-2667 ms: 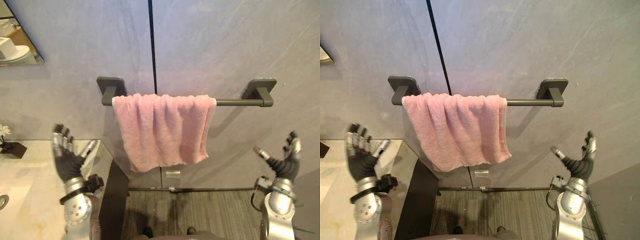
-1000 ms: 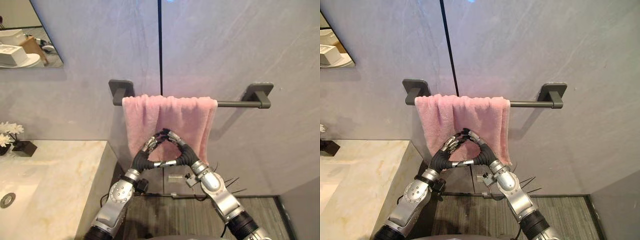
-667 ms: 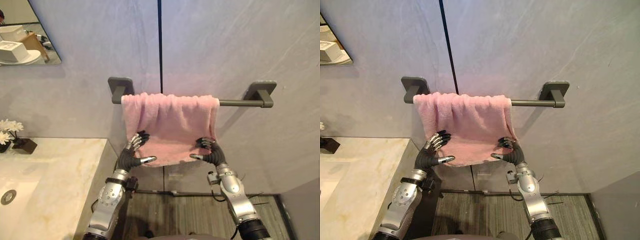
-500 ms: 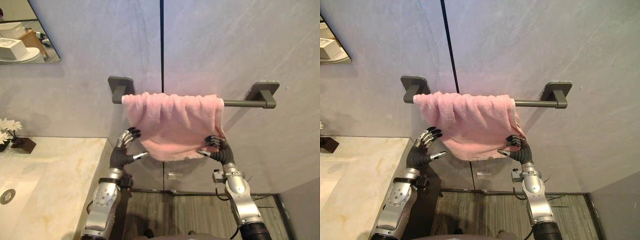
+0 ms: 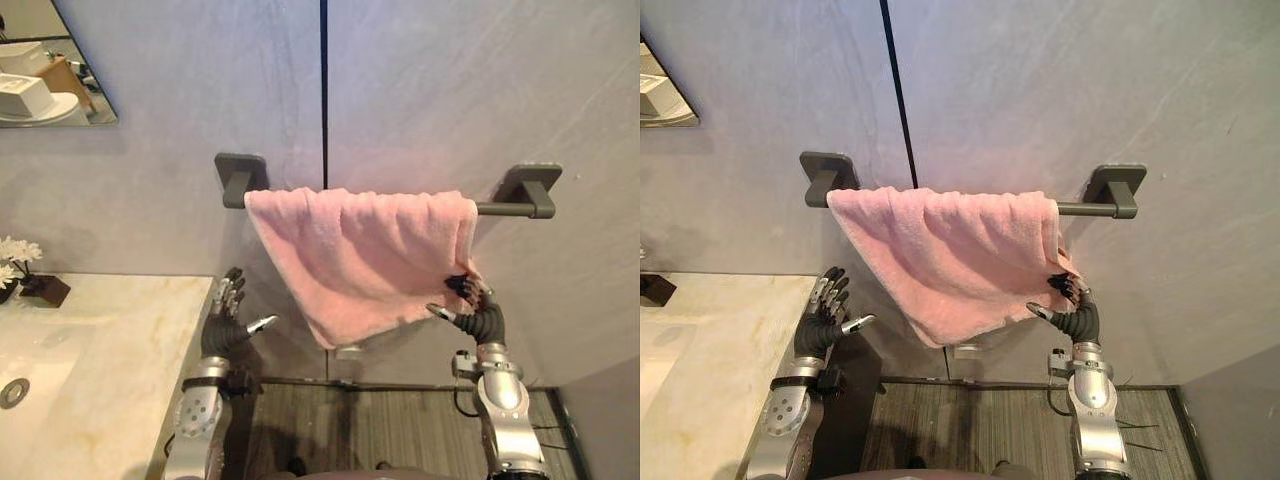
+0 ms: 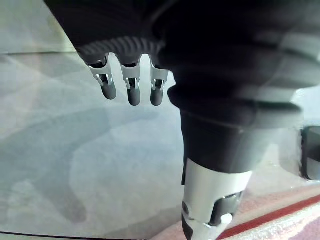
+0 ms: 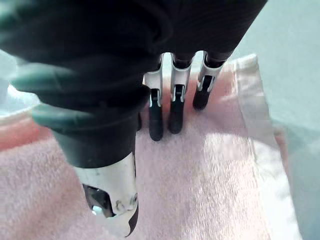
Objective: Organize washtable
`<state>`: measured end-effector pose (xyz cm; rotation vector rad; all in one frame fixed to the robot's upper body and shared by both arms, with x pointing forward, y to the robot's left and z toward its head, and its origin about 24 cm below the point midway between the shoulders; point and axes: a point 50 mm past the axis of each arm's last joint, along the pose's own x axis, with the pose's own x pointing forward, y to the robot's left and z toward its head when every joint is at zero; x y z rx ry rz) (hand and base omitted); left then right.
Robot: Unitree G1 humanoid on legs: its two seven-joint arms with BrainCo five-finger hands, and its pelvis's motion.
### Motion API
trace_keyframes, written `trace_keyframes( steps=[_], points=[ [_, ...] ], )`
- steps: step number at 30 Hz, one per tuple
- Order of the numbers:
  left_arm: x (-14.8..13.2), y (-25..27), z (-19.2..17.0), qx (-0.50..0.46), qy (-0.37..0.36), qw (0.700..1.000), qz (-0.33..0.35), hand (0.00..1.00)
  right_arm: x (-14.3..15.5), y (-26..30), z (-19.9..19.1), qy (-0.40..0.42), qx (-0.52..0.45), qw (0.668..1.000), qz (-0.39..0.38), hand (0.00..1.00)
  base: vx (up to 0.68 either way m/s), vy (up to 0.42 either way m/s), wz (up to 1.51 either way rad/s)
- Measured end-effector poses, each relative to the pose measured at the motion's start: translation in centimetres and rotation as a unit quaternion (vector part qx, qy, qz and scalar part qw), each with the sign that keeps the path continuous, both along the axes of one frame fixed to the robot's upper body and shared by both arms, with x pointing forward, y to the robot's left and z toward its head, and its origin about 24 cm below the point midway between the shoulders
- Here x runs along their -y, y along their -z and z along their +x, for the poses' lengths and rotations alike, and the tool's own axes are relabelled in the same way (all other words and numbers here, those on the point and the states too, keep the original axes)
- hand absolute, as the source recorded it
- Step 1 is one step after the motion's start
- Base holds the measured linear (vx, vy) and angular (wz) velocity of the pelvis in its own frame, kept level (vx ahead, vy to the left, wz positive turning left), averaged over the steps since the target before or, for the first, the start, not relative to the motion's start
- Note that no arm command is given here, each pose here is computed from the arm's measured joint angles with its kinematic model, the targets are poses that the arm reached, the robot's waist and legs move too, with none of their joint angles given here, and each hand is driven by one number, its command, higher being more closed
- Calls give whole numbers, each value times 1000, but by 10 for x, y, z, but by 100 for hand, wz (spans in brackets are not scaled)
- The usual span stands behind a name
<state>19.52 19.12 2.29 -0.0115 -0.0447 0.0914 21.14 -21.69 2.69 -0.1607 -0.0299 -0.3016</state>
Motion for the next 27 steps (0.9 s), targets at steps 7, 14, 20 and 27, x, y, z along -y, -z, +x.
trace_keyframes(
  steps=[7, 14, 20, 27],
  points=[
    [-4, 13, -6, -28, -16, 999, -8, 0, 7, 15, -19, 23, -22, 998, 51, 0, 0, 0, 0],
    [-8, 55, -22, -132, -25, 991, 1, 0, 15, 61, -42, 49, -126, 988, 71, 0, 0, 0, 0],
    [-14, 94, -43, -233, -40, 971, 24, 0, 13, 95, -60, 33, -218, 973, 69, 0, 0, 0, -5],
    [-26, 142, -90, -378, -64, 923, 44, 0, 6, 134, -87, -24, -343, 938, 34, 0, -42, -17, -4]
  ],
)
